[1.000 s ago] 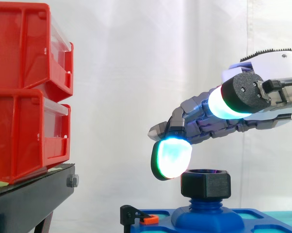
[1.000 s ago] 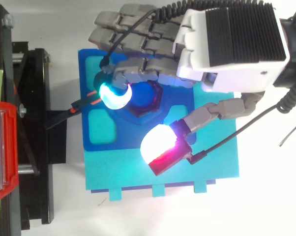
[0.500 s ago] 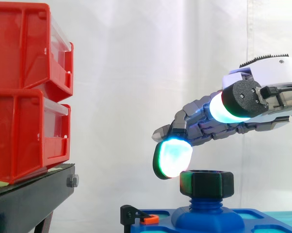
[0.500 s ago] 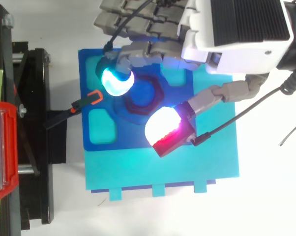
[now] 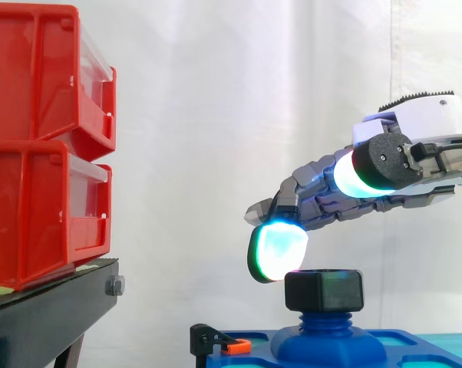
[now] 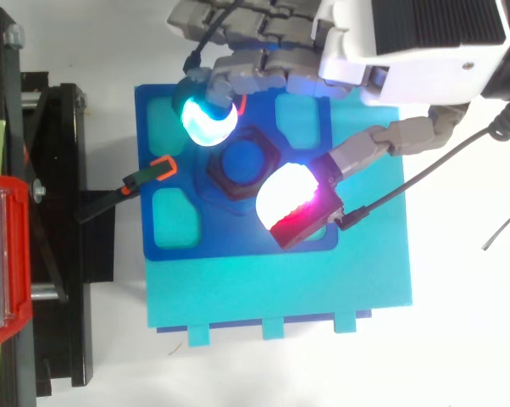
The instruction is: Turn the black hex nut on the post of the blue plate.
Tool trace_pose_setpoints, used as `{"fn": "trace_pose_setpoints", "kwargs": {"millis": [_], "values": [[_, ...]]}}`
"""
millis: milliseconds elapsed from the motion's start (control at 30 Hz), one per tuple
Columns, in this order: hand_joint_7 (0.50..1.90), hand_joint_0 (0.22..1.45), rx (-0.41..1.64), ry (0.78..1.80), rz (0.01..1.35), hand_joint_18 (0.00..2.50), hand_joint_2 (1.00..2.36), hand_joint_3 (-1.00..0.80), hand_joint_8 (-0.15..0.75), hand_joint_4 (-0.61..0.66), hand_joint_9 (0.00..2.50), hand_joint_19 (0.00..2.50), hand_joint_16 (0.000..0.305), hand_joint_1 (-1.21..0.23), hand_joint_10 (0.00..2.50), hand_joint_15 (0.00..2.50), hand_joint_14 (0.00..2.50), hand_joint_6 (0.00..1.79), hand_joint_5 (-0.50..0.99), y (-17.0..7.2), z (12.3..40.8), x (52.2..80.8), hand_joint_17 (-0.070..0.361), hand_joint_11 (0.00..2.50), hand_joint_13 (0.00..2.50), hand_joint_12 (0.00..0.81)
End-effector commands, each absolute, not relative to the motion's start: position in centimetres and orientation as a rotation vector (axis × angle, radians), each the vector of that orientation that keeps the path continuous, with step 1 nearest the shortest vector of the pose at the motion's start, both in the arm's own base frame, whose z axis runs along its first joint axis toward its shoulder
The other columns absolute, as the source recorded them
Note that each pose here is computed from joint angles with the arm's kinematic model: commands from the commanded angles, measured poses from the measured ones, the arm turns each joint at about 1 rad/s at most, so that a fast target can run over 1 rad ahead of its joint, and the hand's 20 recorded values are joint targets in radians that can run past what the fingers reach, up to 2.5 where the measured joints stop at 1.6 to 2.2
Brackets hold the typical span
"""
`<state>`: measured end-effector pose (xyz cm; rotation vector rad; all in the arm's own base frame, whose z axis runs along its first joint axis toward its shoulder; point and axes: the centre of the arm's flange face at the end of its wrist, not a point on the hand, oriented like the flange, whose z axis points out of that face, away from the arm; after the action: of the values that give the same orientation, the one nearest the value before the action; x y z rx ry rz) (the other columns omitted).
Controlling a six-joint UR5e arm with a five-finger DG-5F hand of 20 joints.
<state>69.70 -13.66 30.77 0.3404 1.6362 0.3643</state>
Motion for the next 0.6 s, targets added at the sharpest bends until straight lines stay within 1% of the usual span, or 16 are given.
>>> {"fn": "trace_pose_setpoints", "kwargs": {"millis": [0,567], "values": [[0.92,0.47,0.336,1.635,0.368,0.00,1.00,-0.50,0.228,0.26,0.00,0.10,0.050,-0.21,0.00,0.00,0.00,0.50,-0.20,-14.03,30.89,69.59,0.113,0.00,0.00,0.361],[0.92,0.47,0.329,1.637,0.378,0.00,1.00,-0.50,0.228,0.26,0.00,0.10,0.050,-0.21,0.00,0.00,0.00,0.50,-0.20,-14.66,30.83,69.39,0.113,0.00,0.00,0.362]]}}
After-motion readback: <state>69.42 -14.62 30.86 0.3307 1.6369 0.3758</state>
